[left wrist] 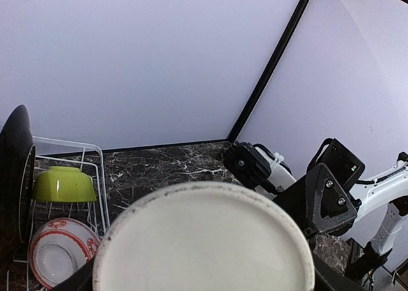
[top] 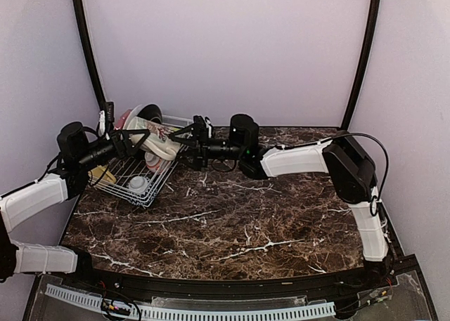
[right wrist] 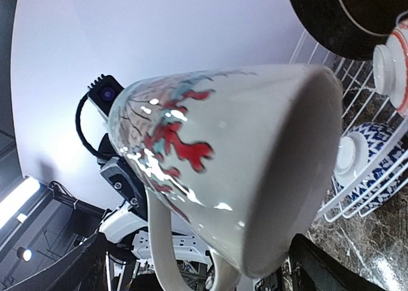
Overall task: Unload the mixed dishes from the dish rack
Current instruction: Pass from the left arm to the right
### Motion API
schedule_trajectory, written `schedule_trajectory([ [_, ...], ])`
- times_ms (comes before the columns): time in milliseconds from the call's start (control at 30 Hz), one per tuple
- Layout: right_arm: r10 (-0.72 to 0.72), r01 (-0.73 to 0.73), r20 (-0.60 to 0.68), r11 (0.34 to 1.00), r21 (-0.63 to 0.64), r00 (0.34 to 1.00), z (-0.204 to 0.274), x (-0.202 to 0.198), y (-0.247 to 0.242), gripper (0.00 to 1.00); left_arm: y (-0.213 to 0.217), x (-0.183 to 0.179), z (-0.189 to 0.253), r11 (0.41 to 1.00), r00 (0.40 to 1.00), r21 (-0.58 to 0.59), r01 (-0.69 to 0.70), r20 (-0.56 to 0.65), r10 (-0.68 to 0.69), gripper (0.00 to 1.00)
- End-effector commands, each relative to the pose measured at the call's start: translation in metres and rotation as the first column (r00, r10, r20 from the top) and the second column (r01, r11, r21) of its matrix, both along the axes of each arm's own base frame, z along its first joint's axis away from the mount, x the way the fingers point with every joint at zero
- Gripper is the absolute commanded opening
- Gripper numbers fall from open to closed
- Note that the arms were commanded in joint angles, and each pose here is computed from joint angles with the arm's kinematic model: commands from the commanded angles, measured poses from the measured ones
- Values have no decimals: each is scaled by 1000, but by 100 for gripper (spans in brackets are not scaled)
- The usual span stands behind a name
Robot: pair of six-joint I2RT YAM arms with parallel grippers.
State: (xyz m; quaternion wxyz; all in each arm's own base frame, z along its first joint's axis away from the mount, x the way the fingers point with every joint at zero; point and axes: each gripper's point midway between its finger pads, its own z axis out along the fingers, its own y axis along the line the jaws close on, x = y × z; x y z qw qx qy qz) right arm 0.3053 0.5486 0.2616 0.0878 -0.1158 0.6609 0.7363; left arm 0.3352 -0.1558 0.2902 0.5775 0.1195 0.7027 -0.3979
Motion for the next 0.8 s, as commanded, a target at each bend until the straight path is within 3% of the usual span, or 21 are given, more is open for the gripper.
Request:
schedule_trajectory([
  [0, -11, 11, -26, 1000, -12, 1000, -6, -6, -8, 97, 11, -6, 49, 997, 975, -25, -68, 213, 71, 1],
  [133, -51, 52, 15, 997, -59, 999, -17, -1, -15, 99, 8, -7, 52, 998, 976, -53, -47, 209, 57, 1],
  [467, -131, 131, 128, 991, 10, 983, 7, 12, -56, 98, -42, -15, 43, 978, 983, -130, 161, 114, -146, 1],
  [767, -108, 94, 121, 988, 119, 987, 30, -2, -55, 71, -51, -16, 41, 946, 974, -240, 216, 117, -193, 1],
])
